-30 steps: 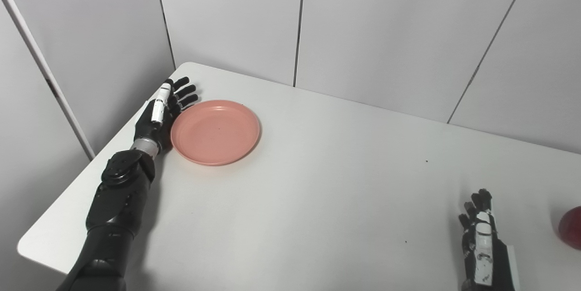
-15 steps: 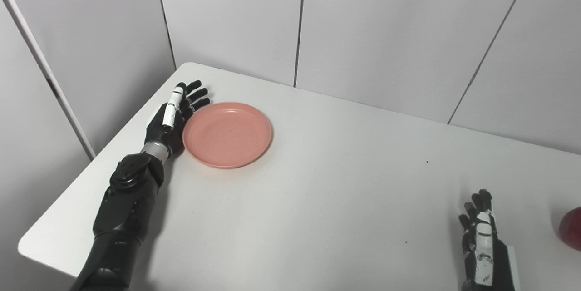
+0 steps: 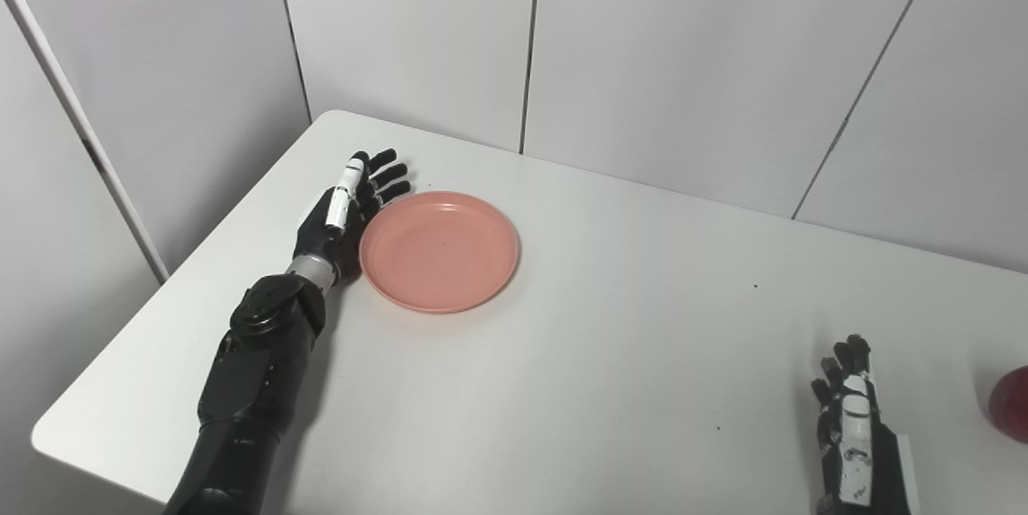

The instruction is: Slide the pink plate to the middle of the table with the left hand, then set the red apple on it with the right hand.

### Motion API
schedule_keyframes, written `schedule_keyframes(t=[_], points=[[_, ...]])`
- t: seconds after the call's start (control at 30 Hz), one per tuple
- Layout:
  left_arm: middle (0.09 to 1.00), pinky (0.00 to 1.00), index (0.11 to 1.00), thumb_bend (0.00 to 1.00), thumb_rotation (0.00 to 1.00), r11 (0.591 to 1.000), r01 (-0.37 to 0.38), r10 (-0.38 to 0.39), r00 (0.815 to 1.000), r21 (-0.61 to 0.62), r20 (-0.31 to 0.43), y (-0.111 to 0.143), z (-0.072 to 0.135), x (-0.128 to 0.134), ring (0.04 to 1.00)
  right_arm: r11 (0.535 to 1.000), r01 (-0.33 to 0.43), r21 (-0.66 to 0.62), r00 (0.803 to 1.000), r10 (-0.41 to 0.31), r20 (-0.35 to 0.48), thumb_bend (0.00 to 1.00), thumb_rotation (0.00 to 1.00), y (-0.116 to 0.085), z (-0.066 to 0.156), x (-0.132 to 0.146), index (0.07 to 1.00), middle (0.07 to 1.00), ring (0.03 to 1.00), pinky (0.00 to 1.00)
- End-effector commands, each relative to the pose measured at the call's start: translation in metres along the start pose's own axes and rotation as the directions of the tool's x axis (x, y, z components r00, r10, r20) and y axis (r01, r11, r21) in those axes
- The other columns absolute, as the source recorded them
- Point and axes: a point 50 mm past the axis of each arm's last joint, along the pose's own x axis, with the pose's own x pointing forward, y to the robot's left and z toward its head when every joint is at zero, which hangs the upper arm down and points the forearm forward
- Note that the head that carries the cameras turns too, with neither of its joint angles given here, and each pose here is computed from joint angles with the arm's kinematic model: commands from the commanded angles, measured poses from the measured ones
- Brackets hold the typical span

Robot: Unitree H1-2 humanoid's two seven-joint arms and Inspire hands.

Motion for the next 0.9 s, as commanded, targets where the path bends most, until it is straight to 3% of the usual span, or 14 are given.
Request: schedule_keyframes(t=[0.0, 0.87], points=[[0.869, 0.86, 0.849, 0.31, 1.00, 0.999, 0.030, -0.030, 0.999, 0.011, 0.021, -0.011, 0.012, 0.008, 0.869, 1.000, -0.013, 0.009, 0.999, 0.013, 0.045, 0.20, 1.00, 0.002, 0.009, 0.002, 1.000, 1.000, 1.000, 1.00], [0.859, 0.86, 0.837, 0.32, 1.00, 0.988, 0.153, -0.154, 0.988, -0.032, -0.032, -0.063, -0.025, 0.019, 0.865, 1.000, -0.011, 0.014, 0.999, 0.010, 0.050, 0.20, 1.00, 0.005, 0.010, 0.002, 1.000, 0.999, 0.998, 1.00]])
